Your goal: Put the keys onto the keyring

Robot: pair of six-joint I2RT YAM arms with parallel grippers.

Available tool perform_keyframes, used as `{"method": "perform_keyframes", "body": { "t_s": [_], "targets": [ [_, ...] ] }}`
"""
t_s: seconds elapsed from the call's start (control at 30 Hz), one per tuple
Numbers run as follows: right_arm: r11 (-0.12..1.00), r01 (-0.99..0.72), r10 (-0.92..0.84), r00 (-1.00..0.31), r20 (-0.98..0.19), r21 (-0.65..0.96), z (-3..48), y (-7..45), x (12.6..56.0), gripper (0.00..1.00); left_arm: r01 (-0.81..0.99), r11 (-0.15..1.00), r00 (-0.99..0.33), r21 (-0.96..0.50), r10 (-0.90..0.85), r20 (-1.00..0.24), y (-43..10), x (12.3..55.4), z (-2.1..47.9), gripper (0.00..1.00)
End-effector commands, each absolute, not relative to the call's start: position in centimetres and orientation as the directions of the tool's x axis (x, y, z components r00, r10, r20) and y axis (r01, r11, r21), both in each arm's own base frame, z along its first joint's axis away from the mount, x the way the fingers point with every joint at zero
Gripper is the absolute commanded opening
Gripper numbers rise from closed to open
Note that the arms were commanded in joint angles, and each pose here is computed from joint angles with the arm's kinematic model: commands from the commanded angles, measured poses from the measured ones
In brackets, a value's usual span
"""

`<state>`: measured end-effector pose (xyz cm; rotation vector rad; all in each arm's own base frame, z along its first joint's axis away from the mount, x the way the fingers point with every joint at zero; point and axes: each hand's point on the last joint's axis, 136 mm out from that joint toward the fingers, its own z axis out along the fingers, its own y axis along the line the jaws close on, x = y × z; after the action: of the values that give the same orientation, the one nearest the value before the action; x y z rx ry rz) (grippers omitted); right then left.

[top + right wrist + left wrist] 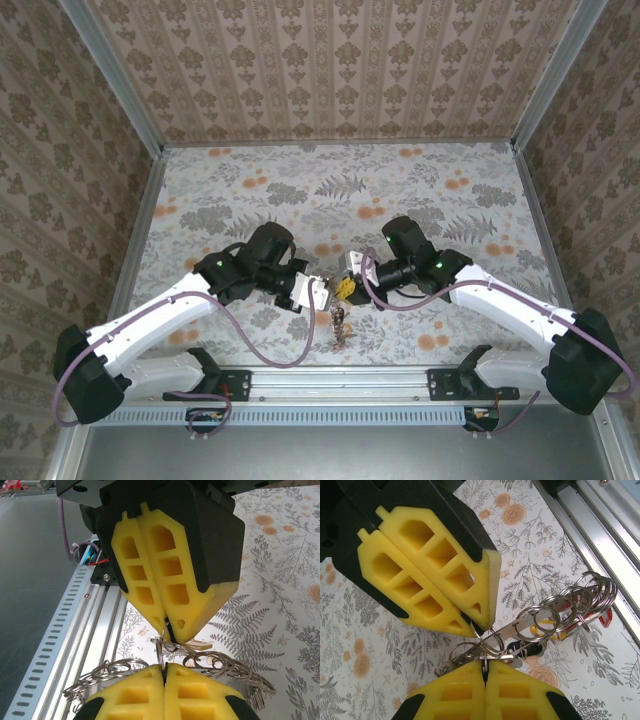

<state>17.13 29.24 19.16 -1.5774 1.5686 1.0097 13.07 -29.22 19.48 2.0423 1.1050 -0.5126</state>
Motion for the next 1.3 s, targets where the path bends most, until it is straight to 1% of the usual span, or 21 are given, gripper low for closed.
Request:
{"method": "perform_keyframes", "body": {
  "t_s": [0.0, 0.37, 0.7, 0.9, 1.0, 1.2, 1.27],
  "targets": [
    [-0.083, -0.995, -0.43, -0.02, -0.903, 0.061, 20.9, 29.9, 16.6, 0.0, 0.81, -0.379, 0.586, 0.447, 0.493, -0.643, -29.1, 12.2, 20.3, 0.0],
    [-0.097, -0.992, -0.451, -0.031, -0.892, 0.083, 20.2, 30.2, 16.4, 0.0, 0.803, -0.398, 0.594, 0.443, 0.484, -0.643, -29.2, 12.0, 20.3, 0.0],
    [-0.059, -0.994, -0.455, -0.058, -0.889, 0.095, 20.8, 30.3, 17.2, 0.0, 0.792, -0.439, 0.604, 0.424, 0.461, -0.65, -29.1, 11.1, 20.0, 0.0],
    [-0.025, -0.992, -0.464, -0.096, -0.881, 0.122, 20.7, 30.2, 17.9, 0.0, 0.784, -0.432, 0.617, 0.446, 0.46, -0.639, -29.0, 11.2, 20.1, 0.0],
    [0.0, -0.992, -0.457, -0.11, -0.883, 0.124, 20.9, 30.3, 18.3, 0.0, 0.787, -0.407, 0.616, 0.464, 0.469, -0.633, -28.9, 11.5, 20.2, 0.0],
    [0.062, -0.988, -0.405, -0.154, -0.901, 0.141, 22.3, 30.4, 19.4, 0.0, 0.792, -0.381, 0.61, 0.476, 0.478, -0.632, -28.7, 11.7, 20.1, 0.0],
    [0.067, -0.985, -0.388, -0.172, -0.905, 0.158, 22.6, 30.5, 19.5, 0.0, 0.795, -0.37, 0.607, 0.481, 0.485, -0.63, -28.6, 11.9, 20.1, 0.0]
  ]
}}
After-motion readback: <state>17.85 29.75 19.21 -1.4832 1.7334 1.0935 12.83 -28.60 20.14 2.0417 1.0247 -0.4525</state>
